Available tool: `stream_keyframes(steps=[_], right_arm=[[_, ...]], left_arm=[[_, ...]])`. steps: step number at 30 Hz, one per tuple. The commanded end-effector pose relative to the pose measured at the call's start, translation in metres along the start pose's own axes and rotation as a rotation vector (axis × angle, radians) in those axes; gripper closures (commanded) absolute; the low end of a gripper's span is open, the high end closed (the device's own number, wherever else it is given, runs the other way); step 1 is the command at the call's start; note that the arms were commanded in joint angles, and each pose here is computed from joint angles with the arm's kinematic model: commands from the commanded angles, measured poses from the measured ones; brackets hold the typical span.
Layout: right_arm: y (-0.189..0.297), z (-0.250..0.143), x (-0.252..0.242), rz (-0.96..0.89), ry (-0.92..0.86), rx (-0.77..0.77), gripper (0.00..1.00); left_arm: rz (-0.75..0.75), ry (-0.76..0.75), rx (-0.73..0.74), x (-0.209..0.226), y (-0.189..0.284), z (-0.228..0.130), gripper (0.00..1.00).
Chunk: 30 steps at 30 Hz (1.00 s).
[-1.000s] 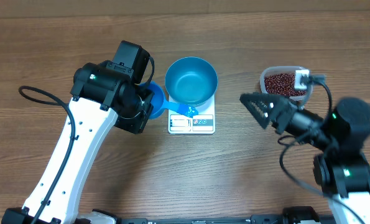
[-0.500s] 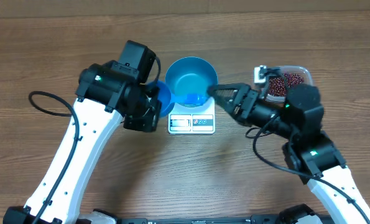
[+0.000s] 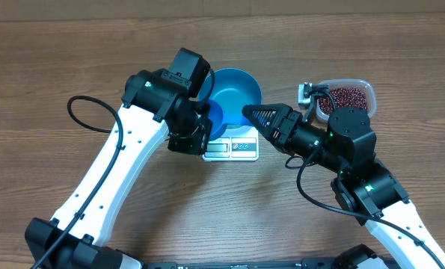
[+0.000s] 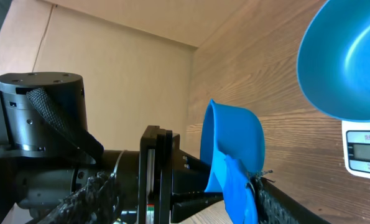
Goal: Scoop item into bowl and weigh 150g on scale
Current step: 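Move the right gripper to the scoop handle above the bowl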
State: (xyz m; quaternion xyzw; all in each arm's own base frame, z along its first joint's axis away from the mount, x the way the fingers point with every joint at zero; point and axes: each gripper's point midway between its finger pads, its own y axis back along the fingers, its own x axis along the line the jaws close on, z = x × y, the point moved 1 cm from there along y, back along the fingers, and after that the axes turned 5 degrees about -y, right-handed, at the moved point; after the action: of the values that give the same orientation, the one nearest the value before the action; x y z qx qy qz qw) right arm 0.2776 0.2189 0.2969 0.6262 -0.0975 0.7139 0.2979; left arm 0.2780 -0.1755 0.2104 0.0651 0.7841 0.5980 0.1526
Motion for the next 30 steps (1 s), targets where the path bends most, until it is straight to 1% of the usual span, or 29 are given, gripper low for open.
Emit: stream_keyframes(steps=[1, 13, 14, 16, 17, 19, 22, 24, 30], right_arm=[[0.003, 0.001, 0.008, 0.01, 0.015, -0.008, 0.32], [-0.001, 0.004, -0.001, -0.025, 0.021, -0.023, 0.33], [-0.001, 0.004, -0.001, -0.026, 0.022, -0.023, 0.34], [-0.001, 0.005, -0.002, -0.027, 0.021, -0.025, 0.4], [-0.001, 0.005, -0.002, -0.027, 0.022, -0.026, 0.49], [-0.001, 0.006, -0.003, -0.033, 0.02, -0.035, 0.59], [-0.001, 0.008, -0.005, -0.046, 0.017, -0.046, 0.67], [-0.001, 0.008, -0.005, -0.046, 0.017, -0.047, 0.69], [-0.001, 0.009, -0.009, -0.062, 0.014, -0.056, 0.69]], left_arm=[[-0.009, -0.043, 0.053, -0.006, -0.003, -0.012, 0.96], [-0.024, -0.099, 0.063, -0.008, -0.005, -0.023, 0.96], [-0.027, -0.102, 0.063, -0.009, -0.005, -0.024, 0.96], [-0.033, -0.107, 0.065, -0.01, -0.005, -0.025, 0.96], [-0.038, -0.113, 0.066, -0.011, -0.005, -0.025, 0.96], [-0.044, -0.124, 0.07, -0.013, -0.005, -0.026, 0.96], [-0.043, -0.136, 0.087, -0.012, -0.005, -0.029, 0.96], [-0.042, -0.136, 0.092, -0.012, -0.005, -0.03, 0.96], [-0.04, -0.16, 0.118, -0.011, -0.004, -0.034, 0.96]])
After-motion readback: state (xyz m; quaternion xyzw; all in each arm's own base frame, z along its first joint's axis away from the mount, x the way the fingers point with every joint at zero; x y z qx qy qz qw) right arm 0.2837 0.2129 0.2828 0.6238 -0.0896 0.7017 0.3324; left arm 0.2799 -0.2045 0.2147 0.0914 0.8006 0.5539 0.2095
